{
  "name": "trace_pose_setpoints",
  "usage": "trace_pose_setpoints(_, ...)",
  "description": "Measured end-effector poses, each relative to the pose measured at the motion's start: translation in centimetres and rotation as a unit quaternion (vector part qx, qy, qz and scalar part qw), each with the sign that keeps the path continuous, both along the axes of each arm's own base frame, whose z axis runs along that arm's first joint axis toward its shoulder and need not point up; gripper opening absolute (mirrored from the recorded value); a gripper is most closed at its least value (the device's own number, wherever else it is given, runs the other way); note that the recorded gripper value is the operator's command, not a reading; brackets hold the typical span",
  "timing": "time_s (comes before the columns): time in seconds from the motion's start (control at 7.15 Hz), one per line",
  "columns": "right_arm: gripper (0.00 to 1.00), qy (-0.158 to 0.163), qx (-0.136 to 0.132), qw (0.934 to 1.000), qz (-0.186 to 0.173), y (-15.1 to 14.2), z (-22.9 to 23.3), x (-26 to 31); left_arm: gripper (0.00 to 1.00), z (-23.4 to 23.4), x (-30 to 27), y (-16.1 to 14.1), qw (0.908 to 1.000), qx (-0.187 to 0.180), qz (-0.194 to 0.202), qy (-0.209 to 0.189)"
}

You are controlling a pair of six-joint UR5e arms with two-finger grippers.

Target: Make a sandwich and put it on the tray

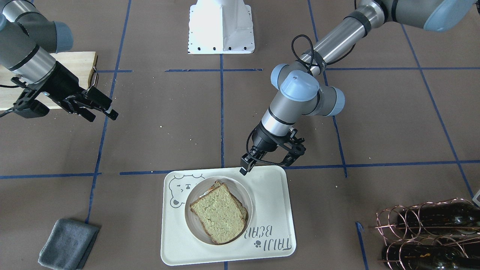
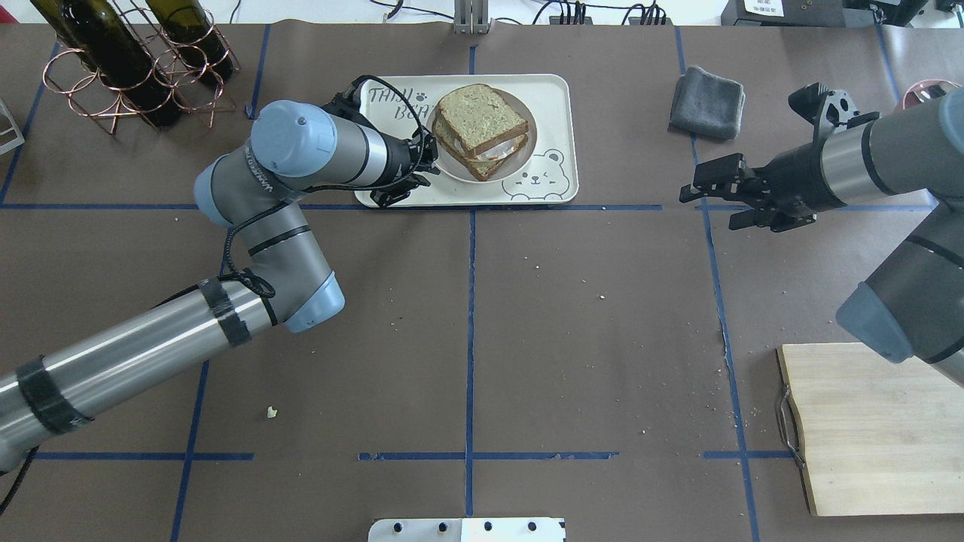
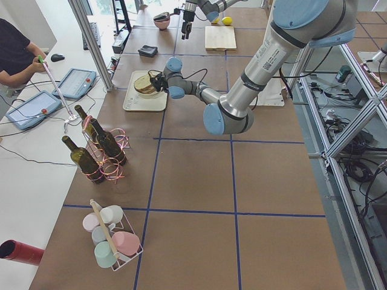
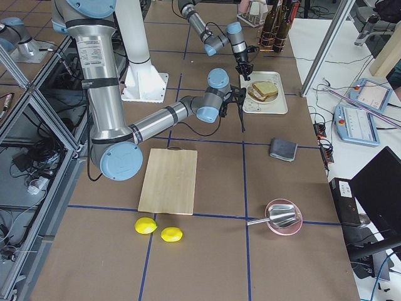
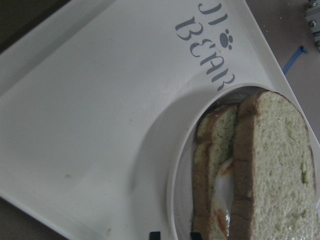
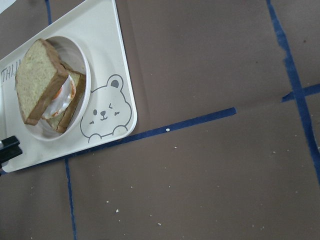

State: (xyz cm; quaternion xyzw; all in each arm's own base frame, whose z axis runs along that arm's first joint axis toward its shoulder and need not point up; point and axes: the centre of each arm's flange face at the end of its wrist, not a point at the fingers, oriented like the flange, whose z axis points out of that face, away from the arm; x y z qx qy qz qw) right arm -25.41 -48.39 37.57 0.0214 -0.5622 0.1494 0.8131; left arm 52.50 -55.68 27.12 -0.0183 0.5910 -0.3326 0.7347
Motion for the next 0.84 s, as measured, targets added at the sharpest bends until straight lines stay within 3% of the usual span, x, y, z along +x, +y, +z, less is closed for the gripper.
trace_pose_setpoints(0.14, 1.00, 0.025, 0.011, 0.9995, -0.013, -1.7, 1.4, 3.5, 0.31, 3.0, -3.6, 2.2, 0.9972, 0.057, 0.041, -0.023)
trace_pose_setpoints(0.28, 1.00, 0.066, 0.040, 0.9964, -0.035, -3.2, 3.4, 7.6, 0.32, 6.9, -8.8, 4.0, 0.9873, 0.123, 0.084, -0.055)
trace_pose_setpoints(0.42, 1.00, 0.113, 0.070, 0.9892, -0.062, -4.5, 5.8, 12.0, 0.32, 11.9, -15.4, 5.6, 0.9692, 0.190, 0.124, -0.096)
trace_pose_setpoints(0.7, 1.00, 0.200, 0.114, 0.9629, -0.141, -5.8, 10.4, 22.2, 0.31, 21.7, -31.7, 7.8, 0.9081, 0.319, 0.188, -0.196)
trace_pose_setpoints(0.84, 1.00, 0.222, 0.122, 0.9527, -0.168, -5.8, 11.3, 25.5, 0.32, 24.9, -39.3, 7.7, 0.8772, 0.356, 0.208, -0.245)
